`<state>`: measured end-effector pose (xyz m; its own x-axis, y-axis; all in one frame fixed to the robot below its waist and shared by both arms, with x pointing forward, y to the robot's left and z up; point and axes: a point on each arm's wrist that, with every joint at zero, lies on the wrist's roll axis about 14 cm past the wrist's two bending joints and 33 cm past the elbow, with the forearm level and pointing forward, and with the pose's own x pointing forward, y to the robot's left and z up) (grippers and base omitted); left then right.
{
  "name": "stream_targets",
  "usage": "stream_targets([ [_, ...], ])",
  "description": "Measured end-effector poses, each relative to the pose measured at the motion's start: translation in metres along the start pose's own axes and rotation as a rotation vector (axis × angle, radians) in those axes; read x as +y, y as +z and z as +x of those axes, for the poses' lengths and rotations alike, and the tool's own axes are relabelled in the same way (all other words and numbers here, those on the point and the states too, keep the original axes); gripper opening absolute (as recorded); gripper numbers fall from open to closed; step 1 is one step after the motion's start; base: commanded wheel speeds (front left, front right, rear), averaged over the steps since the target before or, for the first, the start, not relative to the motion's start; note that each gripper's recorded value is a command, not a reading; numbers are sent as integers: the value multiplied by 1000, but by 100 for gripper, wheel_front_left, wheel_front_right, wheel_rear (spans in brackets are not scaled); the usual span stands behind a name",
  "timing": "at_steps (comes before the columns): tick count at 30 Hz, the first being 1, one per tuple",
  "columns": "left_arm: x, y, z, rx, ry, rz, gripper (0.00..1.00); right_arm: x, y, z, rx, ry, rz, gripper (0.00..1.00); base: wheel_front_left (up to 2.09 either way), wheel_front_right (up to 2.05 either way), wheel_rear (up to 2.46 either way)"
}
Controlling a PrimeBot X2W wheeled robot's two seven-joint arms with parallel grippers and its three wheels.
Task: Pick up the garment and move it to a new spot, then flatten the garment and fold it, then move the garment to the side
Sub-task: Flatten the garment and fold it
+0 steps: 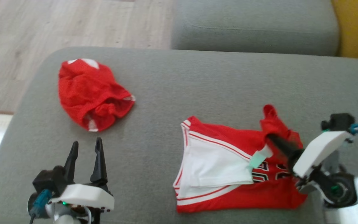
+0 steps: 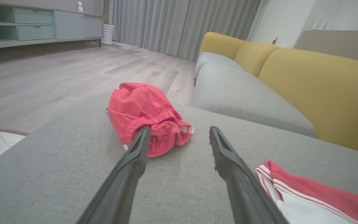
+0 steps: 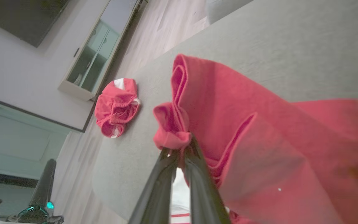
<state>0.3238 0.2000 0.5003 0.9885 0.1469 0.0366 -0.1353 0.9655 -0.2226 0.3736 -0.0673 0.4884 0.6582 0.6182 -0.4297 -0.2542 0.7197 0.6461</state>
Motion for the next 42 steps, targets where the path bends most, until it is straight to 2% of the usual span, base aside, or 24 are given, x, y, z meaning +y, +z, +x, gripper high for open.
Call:
stream_targets([
  [8, 24, -4, -13, 16, 74, 6, 100, 33, -51, 45, 144, 157, 151, 0, 0, 0, 0],
  [14, 30, -2, -12, 13, 93, 9, 100, 56, -62, 78, 204, 221, 197, 0, 0, 0, 0],
  [18, 35, -5, -14, 22, 118, 6, 100, 65, -75, 92, 261, 232, 204, 0, 0, 0, 0],
  [23, 39, -6, -14, 27, 131, 9, 100, 59, -95, 100, 317, 195, 213, 0, 0, 0, 0],
  [24, 39, -7, -14, 29, 130, 9, 100, 57, -97, 101, 324, 189, 218, 31, 0, 0, 0],
  [25, 38, -8, -14, 31, 129, 9, 100, 57, -98, 102, 326, 185, 221, 89, 0, 0, 0],
  [26, 38, -9, -14, 35, 128, 10, 100, 57, -99, 102, 329, 187, 229, 100, 0, 0, 0],
  [31, 33, -10, -11, 38, 111, 9, 100, 63, -97, 99, 327, 211, 288, 100, 0, 0, 0],
  [35, 27, -8, -7, 31, 87, 7, 100, 61, -89, 92, 302, 212, 288, 100, 0, 0, 0],
  [38, 22, -7, -3, 25, 74, 7, 100, 62, -58, 84, 208, 237, 275, 100, 0, 0, 0],
  [42, 16, -1, 2, 5, 55, 3, 100, 42, 13, 64, -11, 212, 179, 100, 0, 0, 0],
])
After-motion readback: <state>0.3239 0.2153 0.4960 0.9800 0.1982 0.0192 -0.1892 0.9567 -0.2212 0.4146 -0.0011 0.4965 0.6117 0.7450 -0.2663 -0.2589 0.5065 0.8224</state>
